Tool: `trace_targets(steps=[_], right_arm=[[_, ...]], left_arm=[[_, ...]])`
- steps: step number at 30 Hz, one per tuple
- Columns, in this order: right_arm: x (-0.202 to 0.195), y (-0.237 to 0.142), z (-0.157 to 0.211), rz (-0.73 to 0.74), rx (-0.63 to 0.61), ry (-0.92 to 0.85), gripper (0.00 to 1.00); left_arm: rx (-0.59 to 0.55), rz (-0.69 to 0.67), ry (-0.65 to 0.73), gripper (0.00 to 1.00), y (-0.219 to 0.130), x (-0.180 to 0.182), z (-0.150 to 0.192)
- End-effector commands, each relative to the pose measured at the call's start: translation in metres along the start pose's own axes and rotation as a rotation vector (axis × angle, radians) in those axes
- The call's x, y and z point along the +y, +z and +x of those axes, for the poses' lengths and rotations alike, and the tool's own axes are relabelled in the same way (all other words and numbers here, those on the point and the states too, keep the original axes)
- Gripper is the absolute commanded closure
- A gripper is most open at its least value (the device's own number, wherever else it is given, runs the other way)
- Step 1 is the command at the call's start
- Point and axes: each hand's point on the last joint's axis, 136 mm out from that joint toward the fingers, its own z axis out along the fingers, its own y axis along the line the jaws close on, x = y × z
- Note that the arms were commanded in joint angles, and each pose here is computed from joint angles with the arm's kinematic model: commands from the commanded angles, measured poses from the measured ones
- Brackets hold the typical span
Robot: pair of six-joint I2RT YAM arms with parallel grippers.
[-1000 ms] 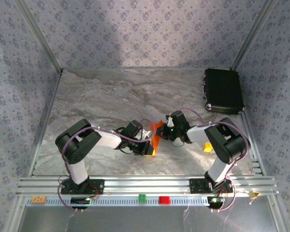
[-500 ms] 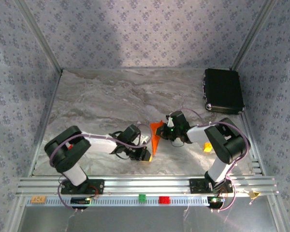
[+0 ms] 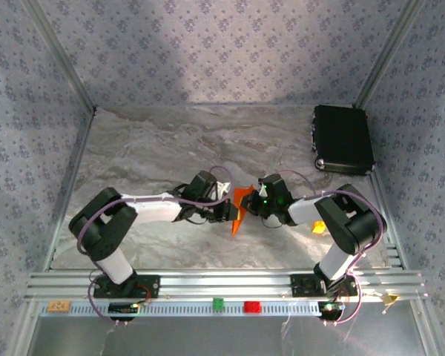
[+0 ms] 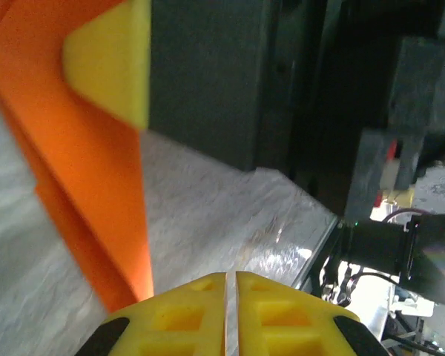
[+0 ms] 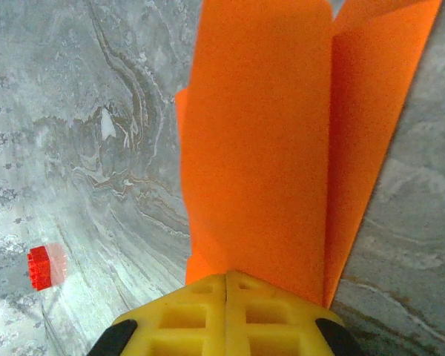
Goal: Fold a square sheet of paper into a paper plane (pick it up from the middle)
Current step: Perform the fifth fold on the wing at the bottom-center of the table.
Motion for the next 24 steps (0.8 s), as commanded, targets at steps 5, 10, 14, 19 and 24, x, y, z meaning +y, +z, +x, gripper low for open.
trace_targets(steps=[5,10,14,19,24], right_arm=[[-0.064,-0.003,0.025,0.225,0.034,0.093,0.95],[-0.065,-0.003,0.027,0.232,0.041,0.095,0.95],[-0.065,-0.003,0.027,0.232,0.044,0.094,0.96],[-0.066,-0.003,0.028,0.237,0.046,0.094,0.95],[-0.069,-0.003,0.028,0.245,0.048,0.097,0.95]], left_arm=[[0.039,0.065,-0.023,0.92,0.022,-0.004,-0.010],[0.058,0.047,-0.015,0.91,0.029,0.002,-0.011],[0.073,0.037,-0.019,0.91,0.033,0.007,-0.009],[0.095,0.001,-0.007,0.91,0.036,0.013,-0.005],[0.135,-0.053,-0.022,0.92,0.043,0.034,0.007]])
